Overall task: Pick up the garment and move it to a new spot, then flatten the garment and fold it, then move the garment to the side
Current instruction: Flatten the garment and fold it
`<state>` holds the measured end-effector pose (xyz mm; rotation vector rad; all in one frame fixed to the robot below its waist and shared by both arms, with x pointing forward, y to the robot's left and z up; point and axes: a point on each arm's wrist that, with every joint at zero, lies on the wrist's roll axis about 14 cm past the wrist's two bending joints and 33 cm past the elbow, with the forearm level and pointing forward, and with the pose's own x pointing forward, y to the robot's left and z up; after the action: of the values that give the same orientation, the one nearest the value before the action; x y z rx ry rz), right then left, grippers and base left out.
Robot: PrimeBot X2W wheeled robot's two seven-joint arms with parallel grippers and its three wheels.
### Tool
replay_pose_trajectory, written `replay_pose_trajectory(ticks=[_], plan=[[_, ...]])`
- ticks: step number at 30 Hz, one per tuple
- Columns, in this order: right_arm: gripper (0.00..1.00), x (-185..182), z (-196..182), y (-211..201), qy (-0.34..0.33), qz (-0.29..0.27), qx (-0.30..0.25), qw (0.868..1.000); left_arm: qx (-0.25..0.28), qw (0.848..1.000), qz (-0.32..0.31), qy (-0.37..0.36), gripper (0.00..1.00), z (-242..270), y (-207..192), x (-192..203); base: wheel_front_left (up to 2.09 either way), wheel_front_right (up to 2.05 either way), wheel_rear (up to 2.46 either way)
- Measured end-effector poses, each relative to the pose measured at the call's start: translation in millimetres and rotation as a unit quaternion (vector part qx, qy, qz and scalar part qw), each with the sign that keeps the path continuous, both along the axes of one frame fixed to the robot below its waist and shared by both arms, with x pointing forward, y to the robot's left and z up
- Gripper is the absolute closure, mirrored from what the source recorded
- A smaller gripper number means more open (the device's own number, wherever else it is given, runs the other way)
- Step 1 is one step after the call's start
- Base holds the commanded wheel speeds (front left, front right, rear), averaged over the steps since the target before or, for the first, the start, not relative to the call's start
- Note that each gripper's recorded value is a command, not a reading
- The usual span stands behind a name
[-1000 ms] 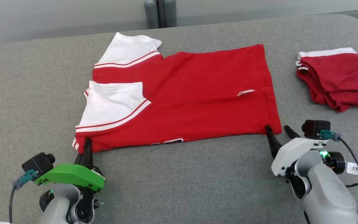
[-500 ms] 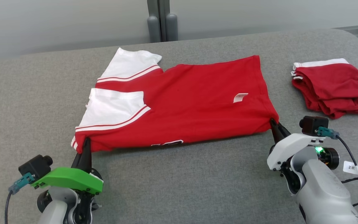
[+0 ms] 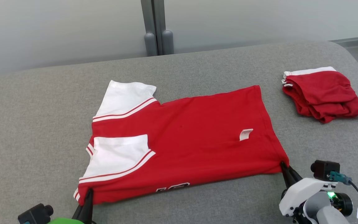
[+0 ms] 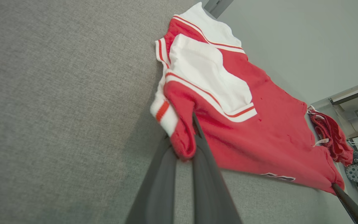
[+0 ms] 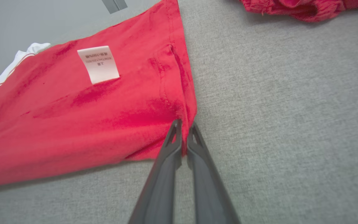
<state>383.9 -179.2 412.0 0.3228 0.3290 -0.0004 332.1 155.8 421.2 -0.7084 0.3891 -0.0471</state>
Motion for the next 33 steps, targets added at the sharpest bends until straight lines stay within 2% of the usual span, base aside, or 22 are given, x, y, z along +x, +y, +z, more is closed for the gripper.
replay_pose_trajectory(ticks=[3, 4, 5, 6, 7, 8, 9, 16, 20, 24, 28, 33], plan=[[1.00, -12, -7, 0, 0.020, 0.003, 0.007, 1.000, 0.005, 1.000, -0.004, 0.020, 1.00, -9, 0, -8, 0.00, 0.00, 0.00], [0.95, -16, -8, 1, 0.024, 0.004, 0.008, 1.000, 0.005, 1.000, -0.006, 0.026, 1.00, -12, -1, -9, 0.00, 0.00, 0.00], [0.84, -18, -8, 0, 0.026, 0.004, 0.008, 1.000, 0.006, 1.000, -0.007, 0.029, 1.00, -14, -1, -9, 0.00, 0.00, 0.00], [0.64, -20, -9, 0, 0.029, 0.006, 0.006, 1.000, 0.007, 0.999, -0.006, 0.032, 0.88, -16, -1, -10, 0.00, 0.00, 0.00], [0.47, -22, -9, 0, 0.032, 0.007, 0.005, 0.999, 0.009, 0.999, -0.005, 0.036, 0.58, -19, -1, -10, 0.00, 0.00, 0.00], [0.00, -23, -9, 0, 0.034, 0.008, 0.005, 0.999, 0.012, 0.999, -0.007, 0.039, 0.08, -20, -1, -11, 0.00, 0.00, 0.00], [0.00, -25, -9, 0, 0.035, 0.008, 0.005, 0.999, 0.015, 0.999, -0.007, 0.038, 0.00, -21, -1, -10, 0.00, 0.00, 0.00], [0.00, -28, 4, -17, 0.020, -0.009, -0.012, 1.000, 0.075, 0.997, -0.020, 0.012, 0.00, -12, 13, 1, 0.00, 0.00, 0.00], [0.00, -20, 22, -23, -0.004, -0.011, -0.032, 0.999, 0.122, 0.991, -0.047, -0.039, 0.00, 18, 19, 33, 0.00, 0.00, 0.00], [0.00, -1, 44, -21, -0.032, 0.000, -0.053, 0.998, 0.177, 0.975, -0.092, -0.103, 0.00, 64, 16, 79, 0.00, 0.00, 0.00], [0.00, 24, 66, -12, -0.059, 0.022, -0.082, 0.995, 0.231, 0.951, -0.143, -0.148, 0.00, 108, 10, 126, 0.00, 0.00, 0.00], [0.00, 53, 84, 3, -0.085, 0.048, -0.096, 0.991, 0.289, 0.923, -0.199, -0.156, 0.00, 133, 3, 176, 0.00, 0.00, 0.00]])
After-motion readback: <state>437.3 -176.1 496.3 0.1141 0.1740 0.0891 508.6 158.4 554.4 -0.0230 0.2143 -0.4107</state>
